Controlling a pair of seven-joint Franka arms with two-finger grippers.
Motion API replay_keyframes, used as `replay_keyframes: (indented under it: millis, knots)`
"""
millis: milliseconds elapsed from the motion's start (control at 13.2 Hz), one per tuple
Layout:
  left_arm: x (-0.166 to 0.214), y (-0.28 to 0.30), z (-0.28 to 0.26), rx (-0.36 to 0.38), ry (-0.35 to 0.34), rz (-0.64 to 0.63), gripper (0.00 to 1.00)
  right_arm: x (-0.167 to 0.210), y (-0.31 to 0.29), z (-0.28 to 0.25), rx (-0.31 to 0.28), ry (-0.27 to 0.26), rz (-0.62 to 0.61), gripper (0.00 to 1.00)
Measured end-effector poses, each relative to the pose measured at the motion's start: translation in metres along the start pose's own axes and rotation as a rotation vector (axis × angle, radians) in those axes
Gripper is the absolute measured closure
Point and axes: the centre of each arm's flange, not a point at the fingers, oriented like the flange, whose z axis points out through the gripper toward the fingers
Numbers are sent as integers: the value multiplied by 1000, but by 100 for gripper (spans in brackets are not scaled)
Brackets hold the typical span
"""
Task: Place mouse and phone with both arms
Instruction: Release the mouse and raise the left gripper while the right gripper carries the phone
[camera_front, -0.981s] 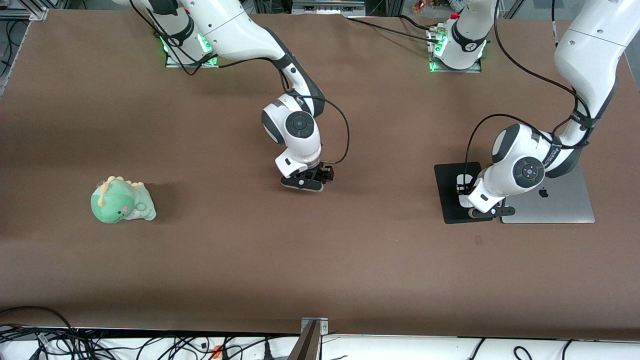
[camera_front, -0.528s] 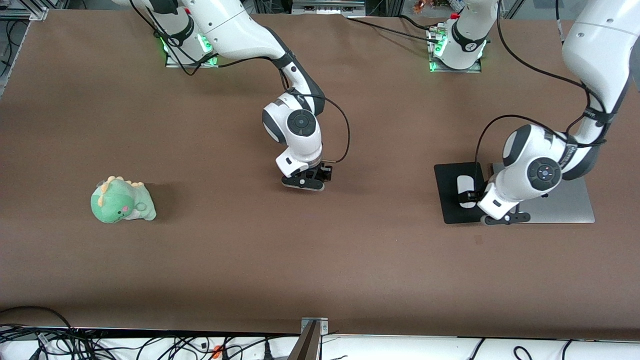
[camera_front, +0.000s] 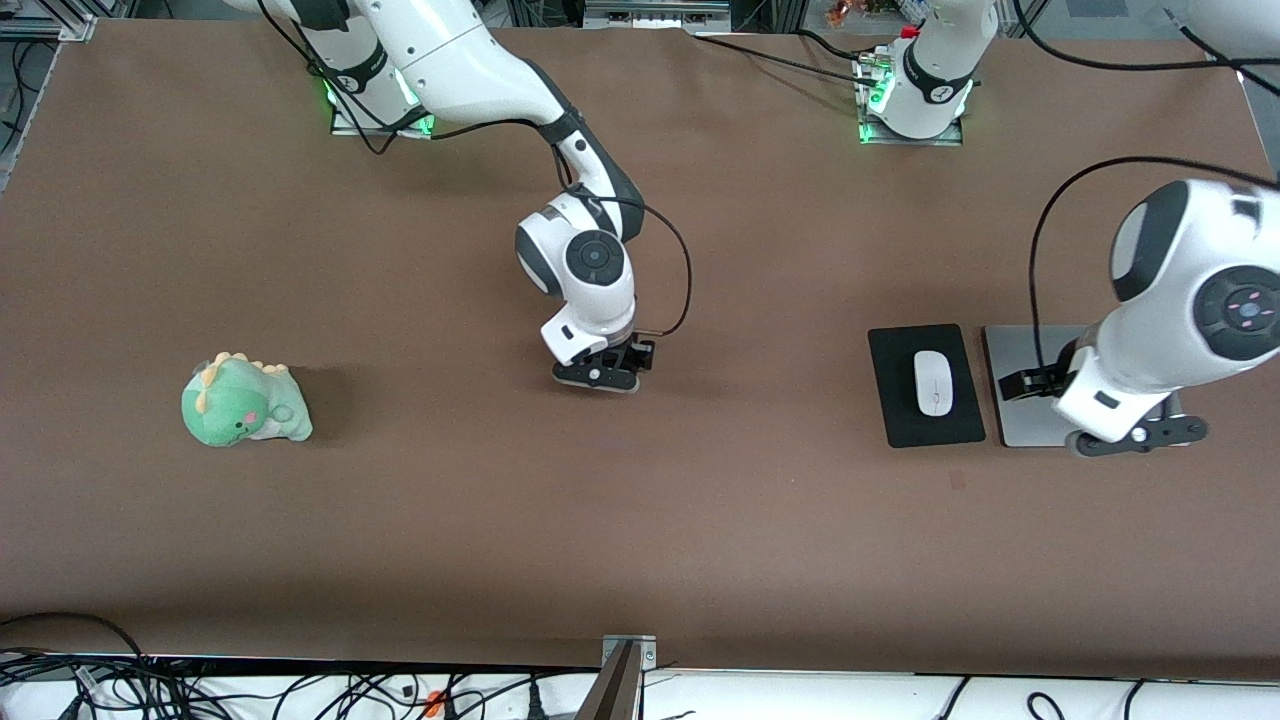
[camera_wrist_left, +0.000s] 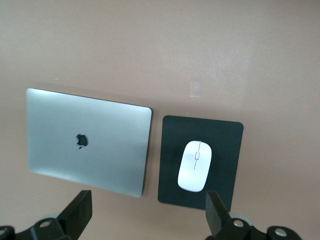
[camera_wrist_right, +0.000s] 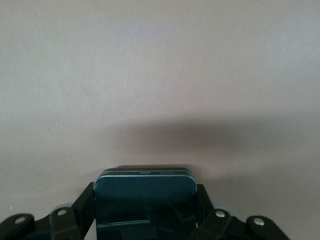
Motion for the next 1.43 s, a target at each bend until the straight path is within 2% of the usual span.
replay_keyframes:
  millis: [151, 453, 755, 1132, 1434]
  knots:
    - [-1, -7, -27, -7, 4, -17, 0, 32, 21, -20, -26, -29, -34, 19]
    - [-15, -19, -77, -79, 39, -58, 0, 90, 81, -58, -10, -76, -117, 19]
    - [-29, -25, -104, -81, 73, -73, 0, 139, 172, -68, -11, -96, -128, 19]
    - [-41, -22, -124, -101, 94, -76, 0, 154, 287, -26, 3, -50, -32, 19]
    - [-59, -24, -147, -110, 100, -39, 0, 142, 325, 8, 10, 6, -20, 19]
